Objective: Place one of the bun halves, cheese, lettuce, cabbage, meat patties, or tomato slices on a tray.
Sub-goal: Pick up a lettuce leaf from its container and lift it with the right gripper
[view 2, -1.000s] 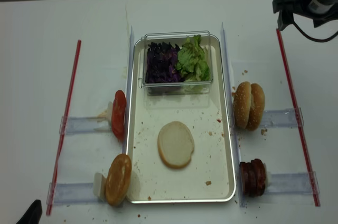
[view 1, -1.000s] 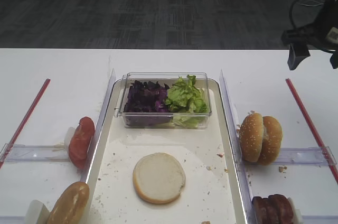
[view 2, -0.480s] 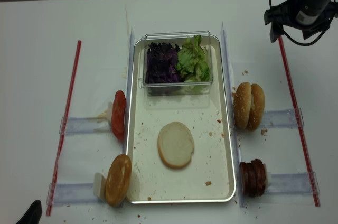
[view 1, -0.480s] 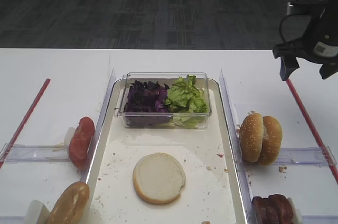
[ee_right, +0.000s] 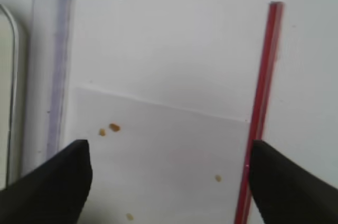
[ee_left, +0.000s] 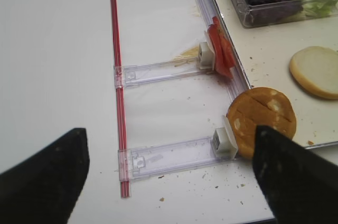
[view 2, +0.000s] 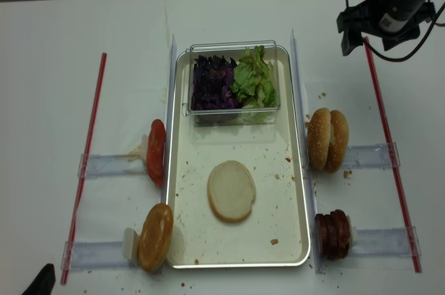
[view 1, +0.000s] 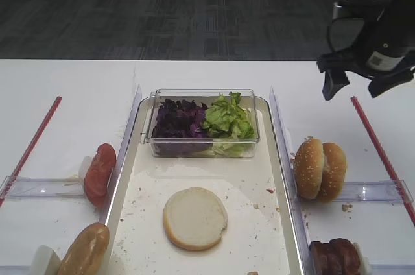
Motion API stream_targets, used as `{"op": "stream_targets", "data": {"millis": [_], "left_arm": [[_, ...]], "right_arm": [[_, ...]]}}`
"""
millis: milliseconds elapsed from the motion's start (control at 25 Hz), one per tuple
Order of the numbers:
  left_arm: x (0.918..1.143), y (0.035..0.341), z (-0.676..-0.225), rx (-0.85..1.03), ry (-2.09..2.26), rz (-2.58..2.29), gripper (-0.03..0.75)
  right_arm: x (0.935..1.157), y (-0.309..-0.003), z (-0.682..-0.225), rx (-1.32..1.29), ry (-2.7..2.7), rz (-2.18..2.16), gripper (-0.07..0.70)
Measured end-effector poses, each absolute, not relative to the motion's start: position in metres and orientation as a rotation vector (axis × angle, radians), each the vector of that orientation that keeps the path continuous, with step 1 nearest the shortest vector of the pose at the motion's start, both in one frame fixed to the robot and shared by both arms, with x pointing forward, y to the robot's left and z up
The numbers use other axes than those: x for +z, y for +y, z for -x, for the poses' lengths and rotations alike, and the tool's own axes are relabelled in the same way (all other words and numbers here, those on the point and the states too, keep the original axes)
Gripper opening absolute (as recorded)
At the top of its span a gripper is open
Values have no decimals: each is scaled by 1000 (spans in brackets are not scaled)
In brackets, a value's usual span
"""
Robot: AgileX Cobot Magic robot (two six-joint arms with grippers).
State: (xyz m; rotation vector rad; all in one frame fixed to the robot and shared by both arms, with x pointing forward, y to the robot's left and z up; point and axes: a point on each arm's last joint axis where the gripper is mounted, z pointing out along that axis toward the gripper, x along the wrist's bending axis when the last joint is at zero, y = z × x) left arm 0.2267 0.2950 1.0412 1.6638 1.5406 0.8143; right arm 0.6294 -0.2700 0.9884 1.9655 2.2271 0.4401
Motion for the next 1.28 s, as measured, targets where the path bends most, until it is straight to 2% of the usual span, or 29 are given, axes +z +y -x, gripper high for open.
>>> {"op": "stream_targets", "data": {"millis": [200, 480, 680, 960, 1280], "left_arm": [[1041, 295, -227, 814, 1541, -1664, 615], [1041, 295, -227, 814, 1541, -1664, 615], [1041, 295, -227, 814, 1541, -1664, 615], [1041, 295, -227, 814, 1541, -1664, 615], [1041, 295, -227, 814, 1541, -1664, 615]], "right_arm": [[990, -229, -625, 461, 2357, -1827, 629], [1009, -169, -617, 518, 2490, -1635, 610], [1015, -132, -605, 561, 2565, -1521, 610], [1015, -101, -591, 591, 2636, -1439, 610], [1015, -89, -584, 599, 2665, -1401, 610]]}}
